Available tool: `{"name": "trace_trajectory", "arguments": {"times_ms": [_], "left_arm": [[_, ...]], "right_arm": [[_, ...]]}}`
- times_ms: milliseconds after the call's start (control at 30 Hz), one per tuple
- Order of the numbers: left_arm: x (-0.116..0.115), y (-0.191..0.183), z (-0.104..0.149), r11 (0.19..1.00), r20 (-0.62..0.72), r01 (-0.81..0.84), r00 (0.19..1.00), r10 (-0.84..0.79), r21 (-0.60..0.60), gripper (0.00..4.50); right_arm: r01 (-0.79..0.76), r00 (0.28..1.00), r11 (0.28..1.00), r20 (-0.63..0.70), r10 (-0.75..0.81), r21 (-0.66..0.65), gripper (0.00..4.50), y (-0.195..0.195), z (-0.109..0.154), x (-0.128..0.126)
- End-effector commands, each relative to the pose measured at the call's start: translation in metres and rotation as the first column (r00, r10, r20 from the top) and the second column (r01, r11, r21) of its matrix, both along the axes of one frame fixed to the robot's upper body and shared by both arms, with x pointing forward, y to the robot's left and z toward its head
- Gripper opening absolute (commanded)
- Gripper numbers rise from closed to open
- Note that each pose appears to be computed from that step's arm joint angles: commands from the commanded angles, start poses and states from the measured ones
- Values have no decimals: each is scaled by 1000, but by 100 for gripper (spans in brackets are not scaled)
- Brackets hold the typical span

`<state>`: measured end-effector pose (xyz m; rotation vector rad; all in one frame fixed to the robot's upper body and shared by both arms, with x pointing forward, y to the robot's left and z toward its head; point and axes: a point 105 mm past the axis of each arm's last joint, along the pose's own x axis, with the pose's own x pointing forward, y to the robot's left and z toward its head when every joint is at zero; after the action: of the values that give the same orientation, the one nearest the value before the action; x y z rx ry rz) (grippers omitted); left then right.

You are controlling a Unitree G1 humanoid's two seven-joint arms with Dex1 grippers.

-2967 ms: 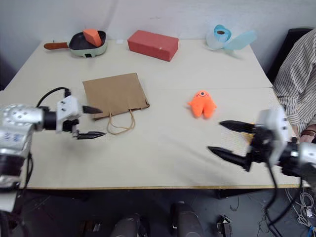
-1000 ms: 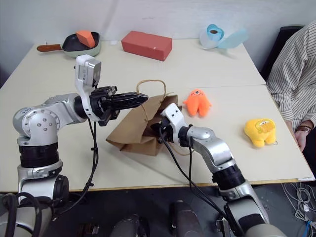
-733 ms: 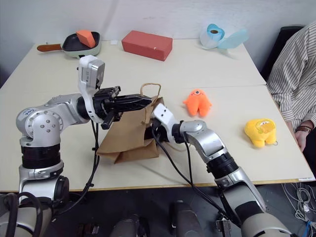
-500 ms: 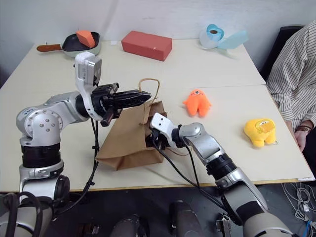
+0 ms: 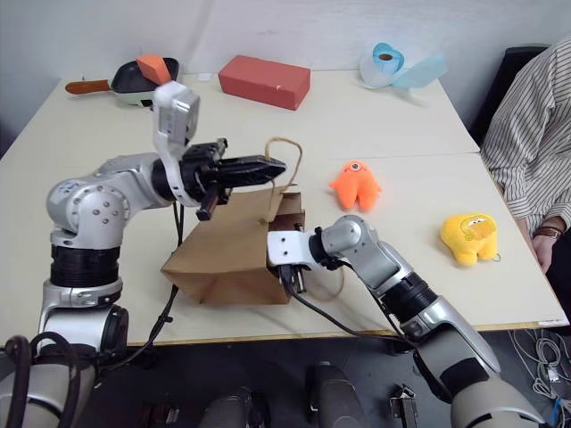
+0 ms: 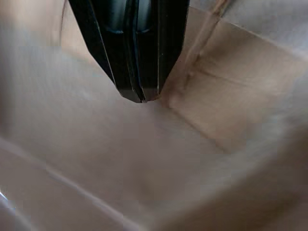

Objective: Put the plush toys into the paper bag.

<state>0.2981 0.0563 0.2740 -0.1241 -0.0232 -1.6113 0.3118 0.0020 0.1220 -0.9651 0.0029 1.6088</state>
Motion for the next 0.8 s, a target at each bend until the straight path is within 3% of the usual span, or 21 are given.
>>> {"name": "trace_trajectory", "arguments": {"times_ms": [33, 100, 167, 267, 367, 567, 800], "left_arm": [[-10, -10, 5, 998, 85, 58, 995, -59, 9, 0], [-11, -13, 6, 998, 88, 70, 994, -70, 4, 0], [-14, -16, 7, 996, 98, 87, 991, -87, 5, 0], [-19, -15, 10, 995, 107, 103, 989, -103, 5, 0], [-22, -9, 14, 996, 110, 95, 990, -94, -3, 0], [-19, 9, 31, 997, 89, 31, 996, -24, -76, 0], [-9, 27, 66, 976, 49, -45, 997, 56, -213, 0]], "right_arm": [[-118, 989, 993, 93, 118, -6, 4, 14, 11, -3], [-126, 987, 992, 101, 126, -8, 4, 17, 12, -1], [-67, 997, 997, 29, 66, 31, 4, 22, 13, 6], [159, 949, 973, -298, -103, 168, 4, 31, 16, 17], [305, 873, 933, -448, -193, 192, 4, 28, 11, 25], [482, 790, 868, -486, -373, 117, 4, 17, -14, 40], [513, 802, 858, -363, -475, 12, 4, 2, -36, 45]]}}
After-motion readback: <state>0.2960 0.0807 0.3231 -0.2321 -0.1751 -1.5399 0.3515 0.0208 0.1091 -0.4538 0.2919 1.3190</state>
